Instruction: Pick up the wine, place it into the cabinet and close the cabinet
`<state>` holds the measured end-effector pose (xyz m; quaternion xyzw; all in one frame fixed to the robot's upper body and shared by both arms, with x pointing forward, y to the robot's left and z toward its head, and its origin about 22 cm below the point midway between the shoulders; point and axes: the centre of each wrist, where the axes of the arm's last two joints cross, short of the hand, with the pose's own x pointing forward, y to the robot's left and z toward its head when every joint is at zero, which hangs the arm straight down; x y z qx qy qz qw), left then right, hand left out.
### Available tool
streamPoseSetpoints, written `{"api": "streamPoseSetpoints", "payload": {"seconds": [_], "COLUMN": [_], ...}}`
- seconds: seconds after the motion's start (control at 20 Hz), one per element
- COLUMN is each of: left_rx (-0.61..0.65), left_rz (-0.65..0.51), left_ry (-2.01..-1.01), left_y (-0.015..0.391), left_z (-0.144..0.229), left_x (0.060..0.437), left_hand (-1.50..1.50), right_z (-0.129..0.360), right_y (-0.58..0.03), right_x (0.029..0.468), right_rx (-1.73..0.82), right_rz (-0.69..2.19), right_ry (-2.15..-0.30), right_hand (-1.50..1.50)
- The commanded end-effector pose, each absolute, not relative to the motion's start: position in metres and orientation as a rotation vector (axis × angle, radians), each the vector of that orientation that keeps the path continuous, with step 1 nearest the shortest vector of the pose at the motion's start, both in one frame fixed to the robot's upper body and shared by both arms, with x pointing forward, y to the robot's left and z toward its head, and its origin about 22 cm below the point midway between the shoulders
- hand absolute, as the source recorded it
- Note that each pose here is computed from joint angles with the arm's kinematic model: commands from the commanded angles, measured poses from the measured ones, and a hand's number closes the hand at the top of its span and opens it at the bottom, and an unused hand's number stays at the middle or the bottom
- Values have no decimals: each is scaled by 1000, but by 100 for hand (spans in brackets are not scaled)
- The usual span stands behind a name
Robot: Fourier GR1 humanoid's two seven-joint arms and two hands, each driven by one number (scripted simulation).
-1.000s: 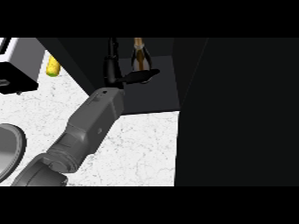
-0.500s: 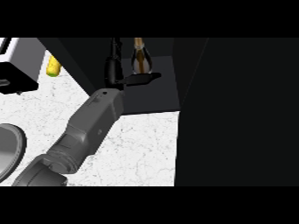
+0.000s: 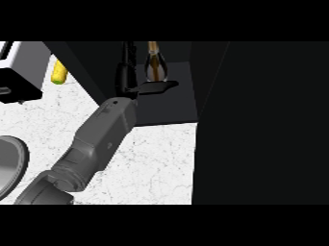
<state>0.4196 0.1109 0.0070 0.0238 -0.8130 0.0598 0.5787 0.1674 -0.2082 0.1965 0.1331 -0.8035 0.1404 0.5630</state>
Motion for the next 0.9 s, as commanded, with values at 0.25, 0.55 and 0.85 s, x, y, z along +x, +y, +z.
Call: {"api": "streamPoseSetpoints", "payload": {"seconds": [0.25, 0.55, 0.85], "left_rx": [2, -15, -73], "left_rz": [244, 250, 192], "left_ry": [-1871, -1844, -1830], "left_y": [131, 125, 87], "left_z": [-37, -40, -40], "left_x": [393, 384, 346], "left_hand": [-150, -150, -150], "right_z": [198, 196, 195], "right_y": [-213, -202, -211], "right_x": [156, 158, 156], "right_rx": [341, 322, 296], "right_rz": [296, 299, 281], "right_ry": [-1911, -1908, -1898], "right_hand": [-150, -150, -150]}}
